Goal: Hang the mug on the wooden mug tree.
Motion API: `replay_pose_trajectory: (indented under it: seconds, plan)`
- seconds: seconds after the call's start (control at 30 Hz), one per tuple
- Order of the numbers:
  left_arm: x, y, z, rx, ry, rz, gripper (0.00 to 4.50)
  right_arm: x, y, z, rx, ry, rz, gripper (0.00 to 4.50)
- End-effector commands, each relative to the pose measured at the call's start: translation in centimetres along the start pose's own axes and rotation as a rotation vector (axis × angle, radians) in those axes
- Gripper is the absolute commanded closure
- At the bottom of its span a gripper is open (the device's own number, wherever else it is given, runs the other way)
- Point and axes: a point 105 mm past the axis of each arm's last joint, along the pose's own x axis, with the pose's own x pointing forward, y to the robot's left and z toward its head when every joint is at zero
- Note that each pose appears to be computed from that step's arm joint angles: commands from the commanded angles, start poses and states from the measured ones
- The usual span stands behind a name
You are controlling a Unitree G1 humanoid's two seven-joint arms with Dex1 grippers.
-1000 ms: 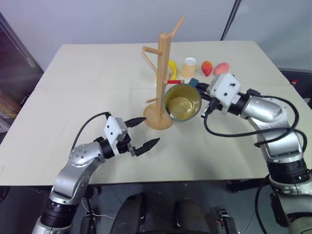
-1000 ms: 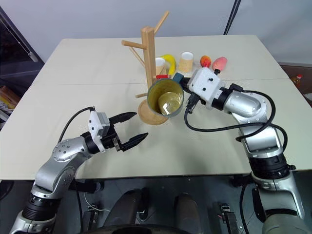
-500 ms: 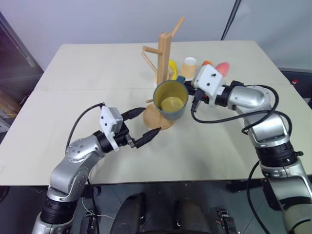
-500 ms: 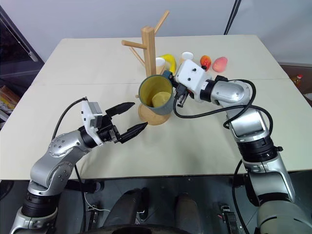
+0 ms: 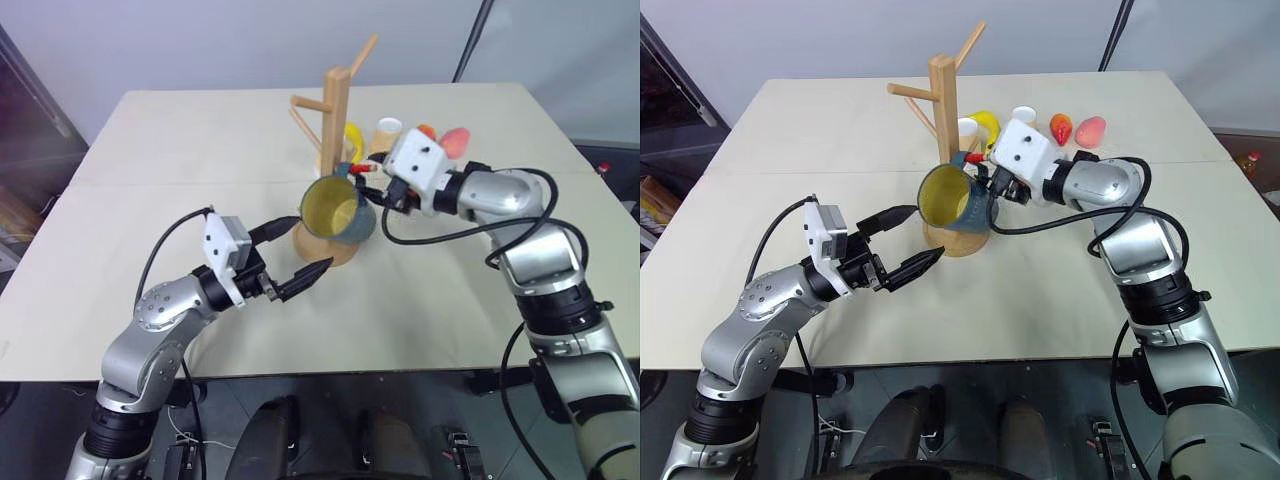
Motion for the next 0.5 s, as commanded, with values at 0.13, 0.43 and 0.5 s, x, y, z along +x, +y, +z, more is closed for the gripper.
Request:
replay_pose_trajectory:
  seconds: [0.13, 0.43, 0.5]
  plan:
    - [-0.9, 1.2, 0.2, 0.001, -0.017, 0.075, 0.0, -5.6, -2.7, 0.6, 0.061, -0.072, -0.146, 2.09]
    - [-6.3, 8.3, -4.5, 0.026, 0.105, 0.565, 0.0, -9.2, 1.9, -9.7, 0.537, -0.069, -0.371, 2.09]
    - [-7.4, 8.9, -5.4, 0.017, 0.118, 0.64, 0.0, -9.3, 3.6, -11.8, 0.54, -0.029, -0.407, 2.09]
